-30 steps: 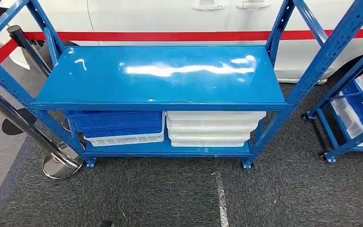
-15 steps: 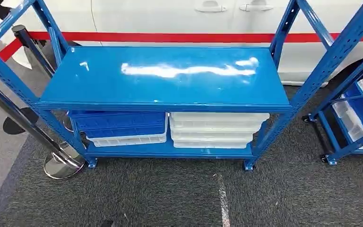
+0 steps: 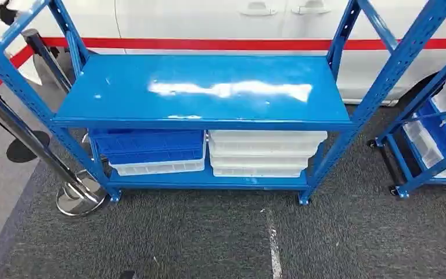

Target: Take the parts from the cabinet and place them on the table.

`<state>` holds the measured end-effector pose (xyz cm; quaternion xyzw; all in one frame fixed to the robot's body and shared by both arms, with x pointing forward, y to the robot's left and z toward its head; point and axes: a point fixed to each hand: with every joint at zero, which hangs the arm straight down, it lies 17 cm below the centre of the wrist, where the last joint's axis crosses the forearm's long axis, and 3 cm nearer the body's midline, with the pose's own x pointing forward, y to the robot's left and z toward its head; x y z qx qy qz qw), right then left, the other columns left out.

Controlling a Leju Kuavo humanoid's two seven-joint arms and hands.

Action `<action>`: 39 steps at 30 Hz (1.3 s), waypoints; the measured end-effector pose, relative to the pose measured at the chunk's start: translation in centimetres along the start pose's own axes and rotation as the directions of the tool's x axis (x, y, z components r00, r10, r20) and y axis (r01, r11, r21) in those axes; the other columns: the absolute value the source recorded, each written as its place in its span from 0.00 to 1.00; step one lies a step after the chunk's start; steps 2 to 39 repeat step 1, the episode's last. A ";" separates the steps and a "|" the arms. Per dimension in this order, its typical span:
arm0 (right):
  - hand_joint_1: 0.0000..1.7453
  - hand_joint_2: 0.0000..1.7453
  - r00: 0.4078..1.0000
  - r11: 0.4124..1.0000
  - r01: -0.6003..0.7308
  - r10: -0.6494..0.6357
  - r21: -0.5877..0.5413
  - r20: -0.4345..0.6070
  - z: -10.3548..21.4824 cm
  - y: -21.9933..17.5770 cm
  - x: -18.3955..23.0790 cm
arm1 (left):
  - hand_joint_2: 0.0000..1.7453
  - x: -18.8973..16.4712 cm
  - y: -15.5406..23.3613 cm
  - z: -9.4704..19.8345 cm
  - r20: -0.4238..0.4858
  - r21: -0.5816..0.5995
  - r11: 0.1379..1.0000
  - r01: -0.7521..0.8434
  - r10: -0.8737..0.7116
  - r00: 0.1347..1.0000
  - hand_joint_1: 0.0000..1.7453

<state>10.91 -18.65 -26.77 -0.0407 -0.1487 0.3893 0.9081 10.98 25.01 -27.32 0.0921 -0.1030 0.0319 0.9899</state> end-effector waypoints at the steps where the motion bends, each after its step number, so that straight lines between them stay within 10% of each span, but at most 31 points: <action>1: 0.00 0.00 1.000 1.000 0.000 0.000 0.003 -0.002 0.0 0.2 -0.1 | 0.00 -0.3 0.3 -0.1 -0.004 0.004 1.000 0.001 -0.001 1.000 0.00; 39: 0.00 0.00 1.000 1.000 0.000 0.000 0.003 -0.002 0.0 0.2 -0.1 | 0.00 -0.3 0.3 -0.1 -0.004 0.004 1.000 0.001 -0.001 1.000 0.00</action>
